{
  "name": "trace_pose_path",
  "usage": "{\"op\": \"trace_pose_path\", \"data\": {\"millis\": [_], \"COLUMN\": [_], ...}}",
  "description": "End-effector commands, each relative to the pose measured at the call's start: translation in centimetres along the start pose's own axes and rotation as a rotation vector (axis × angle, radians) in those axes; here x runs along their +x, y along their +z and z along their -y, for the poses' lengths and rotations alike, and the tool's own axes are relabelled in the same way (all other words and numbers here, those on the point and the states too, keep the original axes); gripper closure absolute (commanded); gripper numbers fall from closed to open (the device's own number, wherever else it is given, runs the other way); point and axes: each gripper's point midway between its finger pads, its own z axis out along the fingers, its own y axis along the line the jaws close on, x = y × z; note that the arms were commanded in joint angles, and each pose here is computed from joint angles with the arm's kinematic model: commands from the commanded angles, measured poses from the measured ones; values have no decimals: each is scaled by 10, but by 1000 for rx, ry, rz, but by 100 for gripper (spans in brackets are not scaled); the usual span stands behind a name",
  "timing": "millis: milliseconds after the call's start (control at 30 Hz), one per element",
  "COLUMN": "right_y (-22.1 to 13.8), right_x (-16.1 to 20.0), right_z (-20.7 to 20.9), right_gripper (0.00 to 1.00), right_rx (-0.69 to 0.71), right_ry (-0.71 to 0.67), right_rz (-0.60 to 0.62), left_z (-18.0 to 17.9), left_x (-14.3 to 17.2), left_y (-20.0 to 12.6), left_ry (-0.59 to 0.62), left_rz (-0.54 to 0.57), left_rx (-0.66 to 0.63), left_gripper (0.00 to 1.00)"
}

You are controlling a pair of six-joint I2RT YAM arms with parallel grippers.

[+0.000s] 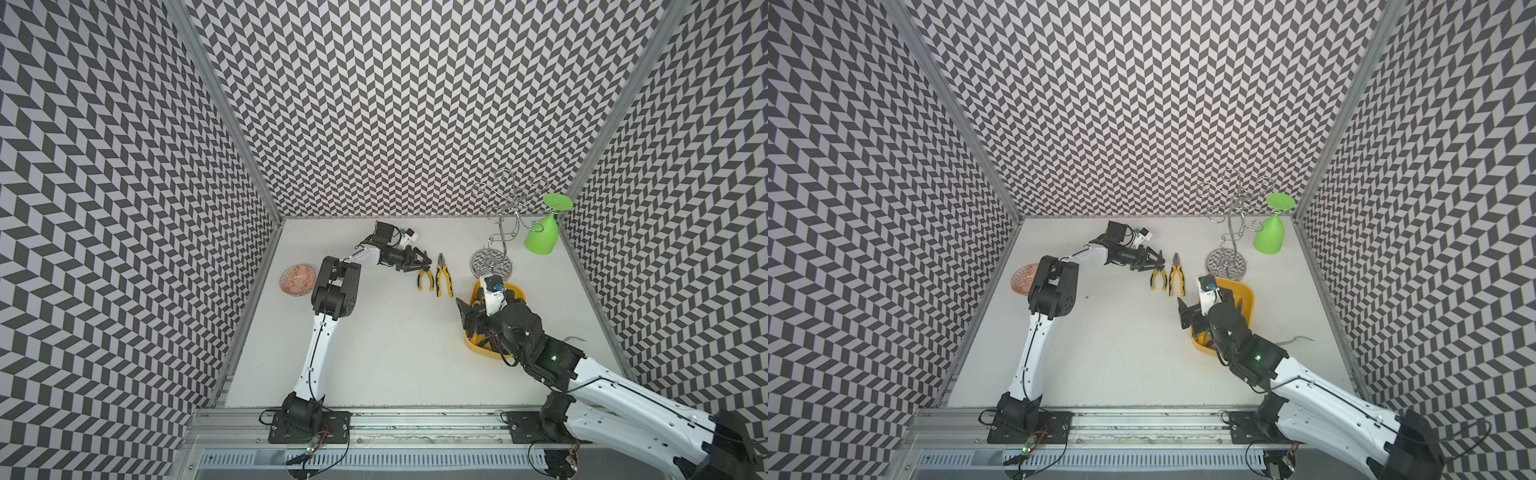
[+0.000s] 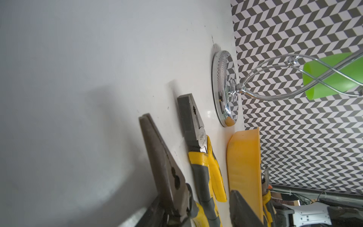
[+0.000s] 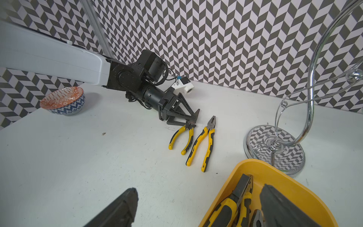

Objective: Take the pliers out of the storage box
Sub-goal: Place the pliers at the center of the board, then pick up the pliers from the storage box.

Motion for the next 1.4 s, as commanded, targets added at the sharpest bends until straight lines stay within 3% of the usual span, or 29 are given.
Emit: {"op": "trace_pose_path", "data": {"millis": [0, 167, 200, 367, 667, 867, 1067, 1300, 1367], "right_y": [-6, -1, 1, 10, 13, 2, 2, 15, 17], "right_x": [-27, -26, -23, -2, 34, 75, 99, 124, 130], "right_z": [11, 25, 29, 60, 86, 119, 108, 84, 76], "right_gripper": [0, 1, 0, 1, 3, 19, 29, 42, 52], "right_rx": [51, 49, 50, 153, 213, 338, 243, 100, 55], "right_ry": [66, 224, 256, 332, 383, 428, 439, 457, 462], "right_rz": [68, 20, -3, -122, -340, -533, -656, -775, -801], "left_z": [-38, -14, -8, 28, 123, 186, 225, 230, 224], "left_x": [9, -1, -3, -8, 2, 39, 88, 104, 102], "left_y": [-6, -20, -23, -40, -67, -65, -63, -78, -77], "left_ry": [-61, 51, 69, 150, 359, 583, 773, 827, 820], "left_rz": [20, 85, 100, 191, 379, 398, 364, 386, 382], "left_rx": [-158, -219, -232, -240, -240, -228, -212, -238, -262], "left_gripper": [33, 3, 2, 2, 2, 2, 2, 2, 2]}}
